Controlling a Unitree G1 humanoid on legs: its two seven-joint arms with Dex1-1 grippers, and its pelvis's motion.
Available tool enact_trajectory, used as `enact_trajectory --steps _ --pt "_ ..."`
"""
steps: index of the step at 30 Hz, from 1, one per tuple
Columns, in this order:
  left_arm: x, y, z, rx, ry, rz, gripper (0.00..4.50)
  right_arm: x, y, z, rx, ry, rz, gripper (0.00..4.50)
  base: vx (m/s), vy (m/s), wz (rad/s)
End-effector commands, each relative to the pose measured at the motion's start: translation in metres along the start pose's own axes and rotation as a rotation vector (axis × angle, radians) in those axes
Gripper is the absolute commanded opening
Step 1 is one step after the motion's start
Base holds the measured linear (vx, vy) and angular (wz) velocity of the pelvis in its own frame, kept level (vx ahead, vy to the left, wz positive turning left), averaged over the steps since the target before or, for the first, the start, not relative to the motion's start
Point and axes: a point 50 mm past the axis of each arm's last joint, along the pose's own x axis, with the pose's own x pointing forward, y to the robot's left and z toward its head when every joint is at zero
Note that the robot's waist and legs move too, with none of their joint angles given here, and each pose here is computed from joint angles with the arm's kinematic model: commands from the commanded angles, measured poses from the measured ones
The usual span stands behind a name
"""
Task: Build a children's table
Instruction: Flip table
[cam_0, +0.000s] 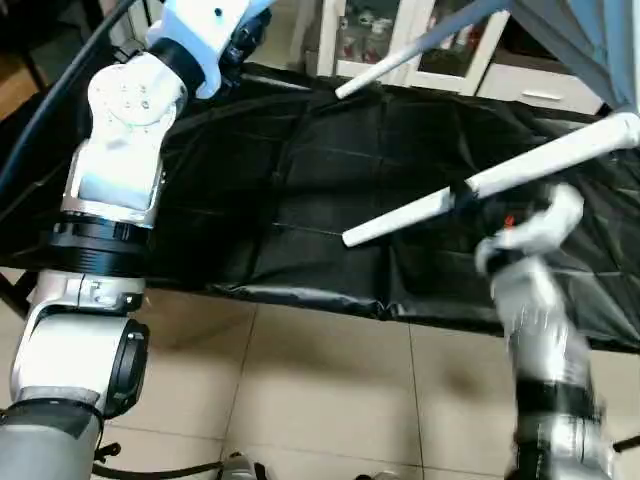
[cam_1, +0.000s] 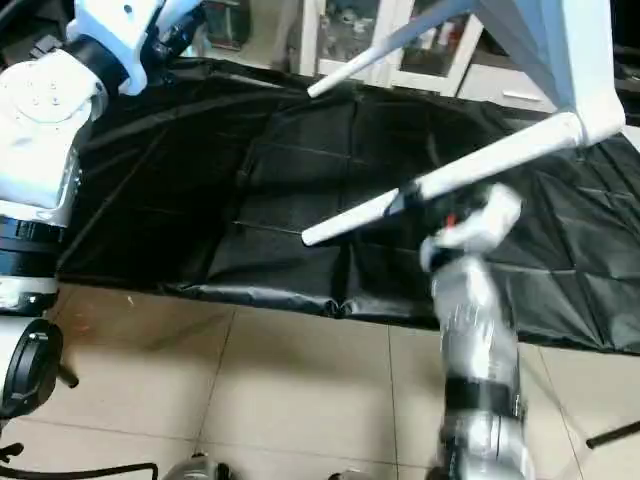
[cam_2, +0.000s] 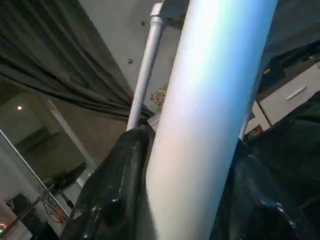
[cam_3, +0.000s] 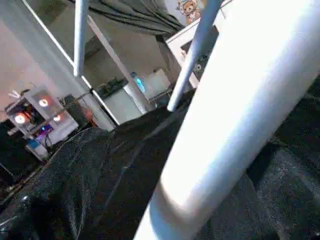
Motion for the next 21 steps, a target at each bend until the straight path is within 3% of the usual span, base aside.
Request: enact_trajectory --steps 1,9,15,21 --pt "-0.005 0.021 0.017 -0.130 -0.106 0.128 1.88 0.005 -0.004 0.006 0.027 -0.007 -0.004 4.32 0.000 0.000 0.00" --pt "-0.007 0.022 0.014 -0.131 -0.090 0.146 1.88 0.010 -0.003 0.010 0.017 -0.009 0.034 3.69 0.000 0.000 0.00" --pt "-0.012 0.022 0.006 -0.139 -0.062 0.169 1.88 0.017 0.003 0.025 -0.067 -0.040 0.077 3.22 0.000 0.000 0.00" --pt "-0.017 0.025 0.000 -0.145 -0.045 0.211 1.88 0.021 0.013 0.043 -0.216 -0.084 0.121 2.68 0.000 0.000 0.00"
